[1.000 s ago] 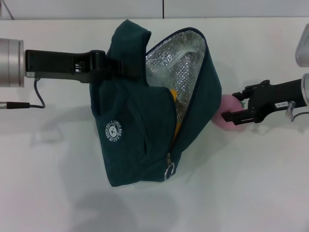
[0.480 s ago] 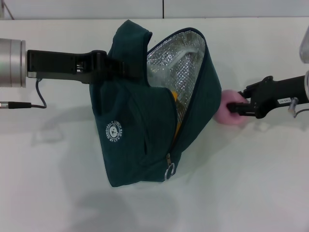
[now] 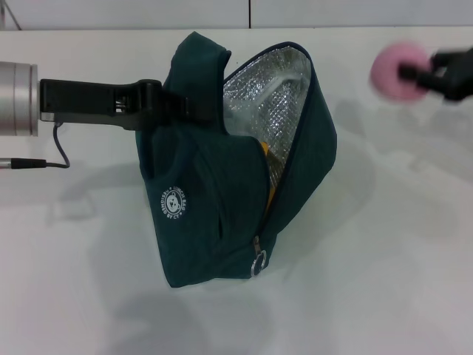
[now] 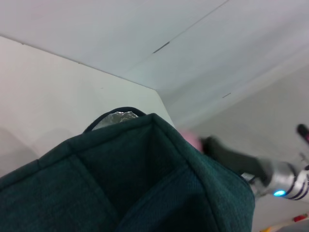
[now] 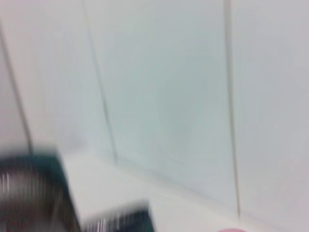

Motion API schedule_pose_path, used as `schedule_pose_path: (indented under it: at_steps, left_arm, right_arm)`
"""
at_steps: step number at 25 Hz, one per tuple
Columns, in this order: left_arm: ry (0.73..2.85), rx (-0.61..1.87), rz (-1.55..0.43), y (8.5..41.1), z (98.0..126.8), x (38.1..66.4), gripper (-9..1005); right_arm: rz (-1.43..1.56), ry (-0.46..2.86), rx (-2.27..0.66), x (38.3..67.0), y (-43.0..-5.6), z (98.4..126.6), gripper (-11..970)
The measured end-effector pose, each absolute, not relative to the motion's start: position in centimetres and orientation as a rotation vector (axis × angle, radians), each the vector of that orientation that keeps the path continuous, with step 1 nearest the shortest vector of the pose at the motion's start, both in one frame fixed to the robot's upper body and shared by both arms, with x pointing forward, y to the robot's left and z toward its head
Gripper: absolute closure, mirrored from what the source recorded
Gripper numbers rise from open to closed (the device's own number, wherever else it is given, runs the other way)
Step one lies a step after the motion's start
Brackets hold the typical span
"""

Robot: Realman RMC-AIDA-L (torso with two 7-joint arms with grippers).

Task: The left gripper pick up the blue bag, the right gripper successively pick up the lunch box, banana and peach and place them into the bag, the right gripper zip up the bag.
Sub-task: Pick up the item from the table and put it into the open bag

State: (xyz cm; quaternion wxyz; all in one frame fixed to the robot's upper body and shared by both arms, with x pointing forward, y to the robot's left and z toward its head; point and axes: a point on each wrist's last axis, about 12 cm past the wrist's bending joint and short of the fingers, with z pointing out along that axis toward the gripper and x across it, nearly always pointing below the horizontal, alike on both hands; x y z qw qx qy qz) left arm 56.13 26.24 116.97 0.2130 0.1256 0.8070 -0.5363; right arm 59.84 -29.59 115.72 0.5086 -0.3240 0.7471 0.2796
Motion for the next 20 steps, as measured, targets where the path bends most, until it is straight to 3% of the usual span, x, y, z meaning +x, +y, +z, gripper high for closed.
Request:
schedule_pose_path:
  at_steps: [8, 20]
  left_arm:
    - [2.238, 0.357, -1.49, 26.1, 117.1, 56.2, 960]
    - [2.235, 0.363, -1.494, 25.9, 117.1, 56.3, 961]
  right_arm:
    - [0.872, 1.488, -0.662, 58.7, -29.8, 117.6, 734]
    - [1.026, 1.453, -0.969, 60.3, -21.6, 117.3, 832]
